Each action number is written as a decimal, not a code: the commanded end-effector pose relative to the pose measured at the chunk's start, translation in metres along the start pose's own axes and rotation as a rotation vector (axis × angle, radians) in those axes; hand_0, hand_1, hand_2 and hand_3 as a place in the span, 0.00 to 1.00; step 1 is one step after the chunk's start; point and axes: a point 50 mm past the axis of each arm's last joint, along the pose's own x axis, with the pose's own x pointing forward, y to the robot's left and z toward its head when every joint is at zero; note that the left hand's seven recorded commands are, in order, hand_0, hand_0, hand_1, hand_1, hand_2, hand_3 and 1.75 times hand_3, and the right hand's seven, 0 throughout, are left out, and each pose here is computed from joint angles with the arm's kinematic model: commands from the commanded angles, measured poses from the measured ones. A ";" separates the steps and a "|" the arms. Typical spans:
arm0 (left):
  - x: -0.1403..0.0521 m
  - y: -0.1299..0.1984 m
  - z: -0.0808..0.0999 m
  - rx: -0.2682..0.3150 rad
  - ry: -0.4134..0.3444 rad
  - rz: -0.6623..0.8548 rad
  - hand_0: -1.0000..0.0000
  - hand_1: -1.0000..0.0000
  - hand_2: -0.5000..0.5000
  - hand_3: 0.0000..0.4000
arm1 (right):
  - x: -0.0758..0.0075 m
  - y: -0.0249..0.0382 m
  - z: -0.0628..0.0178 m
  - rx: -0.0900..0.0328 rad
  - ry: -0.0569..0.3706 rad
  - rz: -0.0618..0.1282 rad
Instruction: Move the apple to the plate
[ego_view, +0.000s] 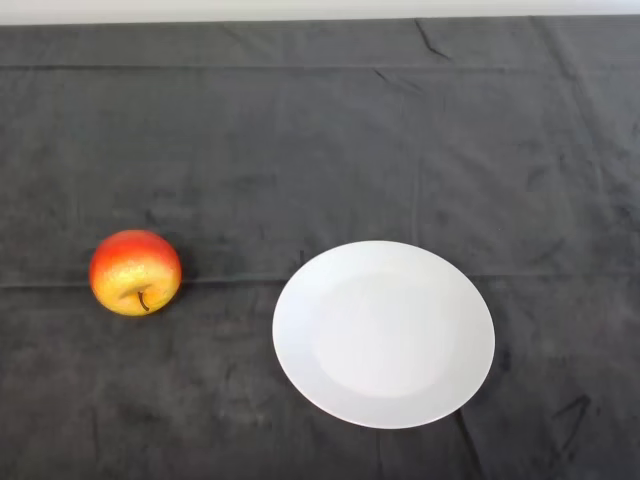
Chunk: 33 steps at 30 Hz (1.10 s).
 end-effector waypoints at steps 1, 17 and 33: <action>-0.002 -0.002 -0.003 -0.015 0.005 0.007 1.00 1.00 0.50 0.00 | -0.0018 0.0068 0.0103 -0.003 -0.038 0.031; -0.002 -0.014 -0.003 -0.026 0.000 -0.035 1.00 1.00 0.50 0.00 | -0.0018 0.0068 0.0103 -0.003 -0.038 0.031; -0.010 -0.053 -0.006 0.024 0.000 -0.176 1.00 1.00 0.50 0.00 | -0.0018 0.0068 0.0103 -0.003 -0.038 0.031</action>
